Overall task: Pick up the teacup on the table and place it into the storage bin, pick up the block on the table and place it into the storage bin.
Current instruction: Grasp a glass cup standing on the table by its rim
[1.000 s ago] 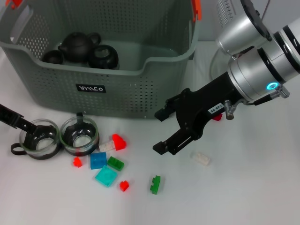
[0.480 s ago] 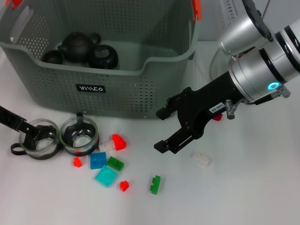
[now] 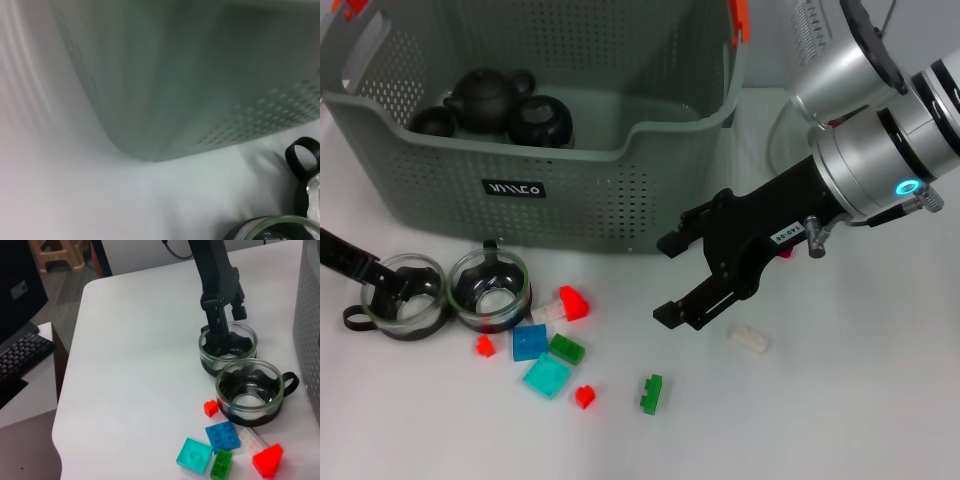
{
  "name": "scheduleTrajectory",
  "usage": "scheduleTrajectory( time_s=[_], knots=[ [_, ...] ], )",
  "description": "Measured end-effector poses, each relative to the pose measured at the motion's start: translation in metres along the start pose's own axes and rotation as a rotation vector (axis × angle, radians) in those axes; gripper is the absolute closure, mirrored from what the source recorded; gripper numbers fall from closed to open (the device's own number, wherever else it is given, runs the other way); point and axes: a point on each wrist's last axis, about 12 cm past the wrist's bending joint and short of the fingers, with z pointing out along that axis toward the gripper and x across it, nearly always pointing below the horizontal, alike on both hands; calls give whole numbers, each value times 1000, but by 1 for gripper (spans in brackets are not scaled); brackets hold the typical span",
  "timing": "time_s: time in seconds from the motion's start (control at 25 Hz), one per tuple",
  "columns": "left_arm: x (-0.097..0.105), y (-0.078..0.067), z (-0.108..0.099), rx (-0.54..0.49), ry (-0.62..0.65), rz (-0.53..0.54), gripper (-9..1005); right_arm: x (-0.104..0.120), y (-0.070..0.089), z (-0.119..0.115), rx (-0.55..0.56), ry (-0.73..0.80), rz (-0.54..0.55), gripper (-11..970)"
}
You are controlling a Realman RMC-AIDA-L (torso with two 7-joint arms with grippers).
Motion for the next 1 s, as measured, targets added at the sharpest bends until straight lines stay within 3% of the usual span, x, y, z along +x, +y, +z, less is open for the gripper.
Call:
scheduleTrajectory(
  time_s=[1.0],
  knots=[
    [-1,-7,13,-11,7,5,152,2,-1,1,11,0,-3,15]
  ],
)
